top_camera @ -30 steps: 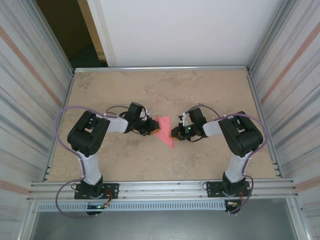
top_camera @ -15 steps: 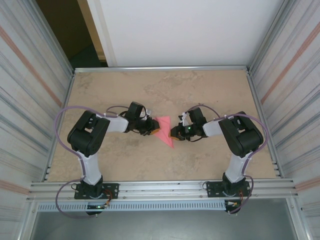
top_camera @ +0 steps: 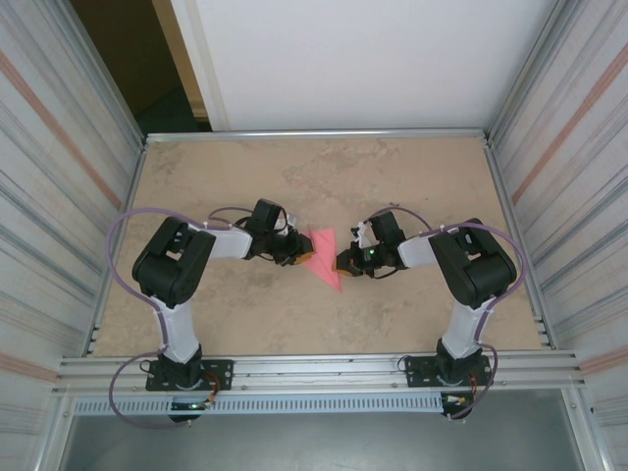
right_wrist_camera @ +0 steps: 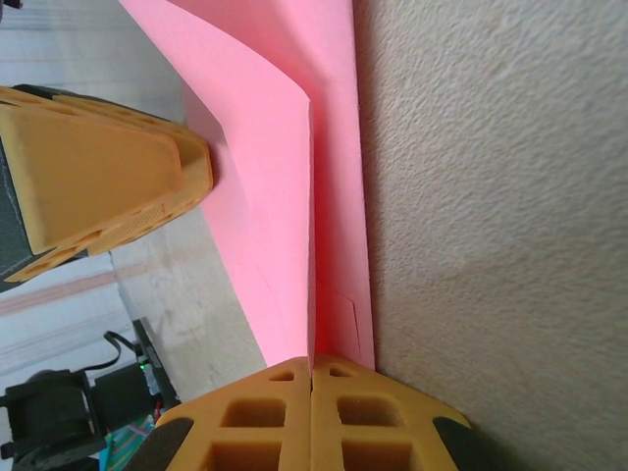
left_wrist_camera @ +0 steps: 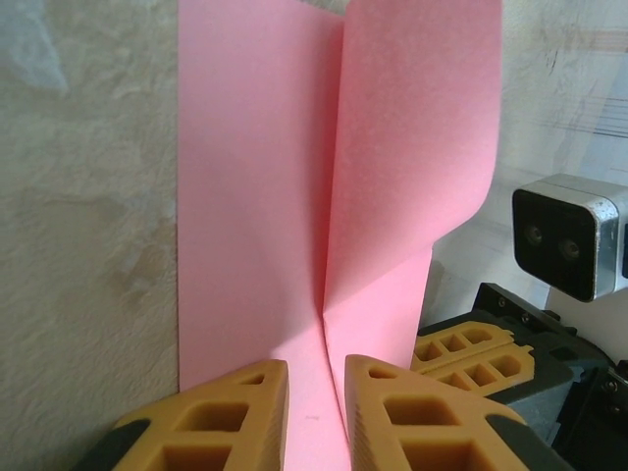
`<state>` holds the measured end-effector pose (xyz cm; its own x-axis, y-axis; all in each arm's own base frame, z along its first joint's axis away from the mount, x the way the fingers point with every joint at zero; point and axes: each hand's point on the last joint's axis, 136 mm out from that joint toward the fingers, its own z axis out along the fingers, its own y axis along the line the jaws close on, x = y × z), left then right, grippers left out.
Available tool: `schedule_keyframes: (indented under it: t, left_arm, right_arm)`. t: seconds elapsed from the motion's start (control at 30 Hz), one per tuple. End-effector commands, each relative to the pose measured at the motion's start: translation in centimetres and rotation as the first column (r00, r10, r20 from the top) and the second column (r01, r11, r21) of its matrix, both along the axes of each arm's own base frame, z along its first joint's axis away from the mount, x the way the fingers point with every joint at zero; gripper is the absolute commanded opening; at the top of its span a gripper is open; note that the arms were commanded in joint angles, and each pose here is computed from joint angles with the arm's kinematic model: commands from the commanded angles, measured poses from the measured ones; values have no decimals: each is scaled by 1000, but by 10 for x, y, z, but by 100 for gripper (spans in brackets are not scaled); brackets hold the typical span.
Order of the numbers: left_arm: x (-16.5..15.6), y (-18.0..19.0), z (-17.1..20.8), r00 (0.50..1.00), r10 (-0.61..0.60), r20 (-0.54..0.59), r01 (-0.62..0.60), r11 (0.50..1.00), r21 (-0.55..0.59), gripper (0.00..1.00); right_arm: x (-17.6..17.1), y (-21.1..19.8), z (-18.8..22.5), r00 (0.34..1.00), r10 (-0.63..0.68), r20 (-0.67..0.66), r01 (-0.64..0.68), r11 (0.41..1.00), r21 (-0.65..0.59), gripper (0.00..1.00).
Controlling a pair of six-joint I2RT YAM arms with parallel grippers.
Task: Fold a paper plane with a square sheet of paper (pick it up from the middle)
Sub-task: Fourth fold the wing at the center of the table.
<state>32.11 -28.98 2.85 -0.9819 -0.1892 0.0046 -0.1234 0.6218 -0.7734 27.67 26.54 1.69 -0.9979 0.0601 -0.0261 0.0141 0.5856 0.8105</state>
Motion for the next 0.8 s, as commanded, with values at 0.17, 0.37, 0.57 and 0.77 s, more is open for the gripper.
schedule_keyframes:
  t: [0.17,0.37,0.57,0.77]
  left_arm:
    - [17,-26,45,985,-64,158,80,992,-96,19]
    - [24,-34,25,989,-79,126,89,993,-81,17]
    - [34,-36,14,989,-84,121,92,994,-62,17]
    - [33,-33,-1,993,-82,89,86,995,-45,17]
  right_arm:
    - [-9,-14,-28,994,-53,-91,45,995,-87,0]
    - [-8,-14,-28,994,-54,-92,45,995,-92,0]
    - [-10,-16,-30,994,-55,-96,45,994,-104,0]
    - [-10,-17,-30,994,-56,-97,46,993,-108,1]
